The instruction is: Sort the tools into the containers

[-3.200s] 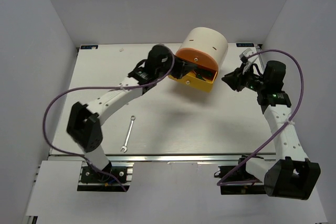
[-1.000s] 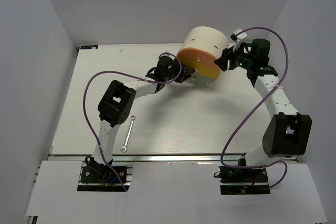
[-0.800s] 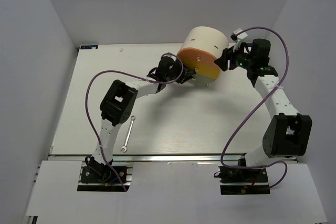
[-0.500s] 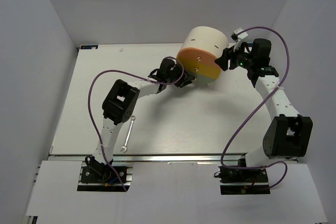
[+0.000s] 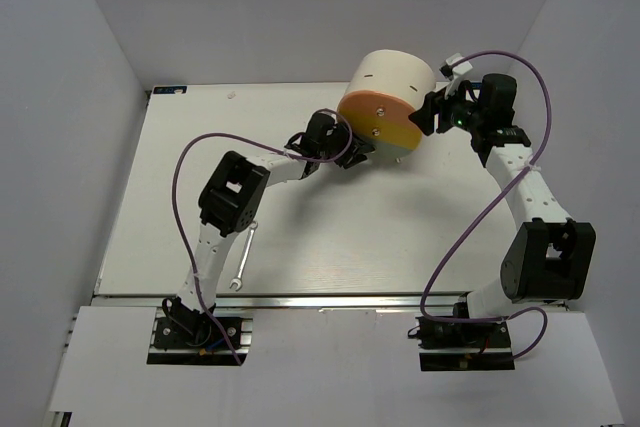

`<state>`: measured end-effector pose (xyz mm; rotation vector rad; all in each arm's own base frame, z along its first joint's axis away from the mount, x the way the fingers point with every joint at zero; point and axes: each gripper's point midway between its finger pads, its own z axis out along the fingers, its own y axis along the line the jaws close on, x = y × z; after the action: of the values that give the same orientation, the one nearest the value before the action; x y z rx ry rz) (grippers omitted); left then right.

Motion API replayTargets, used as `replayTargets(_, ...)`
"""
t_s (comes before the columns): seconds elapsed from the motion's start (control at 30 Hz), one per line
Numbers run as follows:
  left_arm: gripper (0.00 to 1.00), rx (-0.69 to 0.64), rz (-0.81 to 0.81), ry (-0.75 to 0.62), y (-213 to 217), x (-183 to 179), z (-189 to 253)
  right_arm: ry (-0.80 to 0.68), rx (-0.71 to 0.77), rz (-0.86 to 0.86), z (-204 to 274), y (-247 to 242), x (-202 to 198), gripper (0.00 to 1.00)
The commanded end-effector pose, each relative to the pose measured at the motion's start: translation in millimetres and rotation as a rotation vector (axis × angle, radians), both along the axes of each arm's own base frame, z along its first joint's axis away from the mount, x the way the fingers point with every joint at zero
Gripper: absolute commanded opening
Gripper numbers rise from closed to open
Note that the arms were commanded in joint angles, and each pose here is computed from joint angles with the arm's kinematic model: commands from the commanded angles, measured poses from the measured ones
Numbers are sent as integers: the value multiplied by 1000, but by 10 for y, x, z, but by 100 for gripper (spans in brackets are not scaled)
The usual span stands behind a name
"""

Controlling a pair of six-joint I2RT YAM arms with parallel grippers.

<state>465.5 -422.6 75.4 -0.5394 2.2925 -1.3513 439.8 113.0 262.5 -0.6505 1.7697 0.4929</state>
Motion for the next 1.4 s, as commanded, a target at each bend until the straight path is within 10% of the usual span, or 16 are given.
replayTargets(0.0,49,-25,23,-36,-110,59,92,-51,-3,-7,138,-34,-40,63)
replayTargets(0.73,4,-120,207,-51,-44,25,271,-56,-8,-12,117,-52,-139,63)
replayTargets(0.97,10,-123,164,-89,84,-224,373,-50,-6,-16,94,-74,-161,63)
replayTargets(1.13,40,-201,141,-158,-28,-154,525,-43,-7,-14,69,-72,-190,63)
replayTargets(1.37,43,-225,187,-181,-164,35,505,-49,-10,-22,83,-99,-203,63)
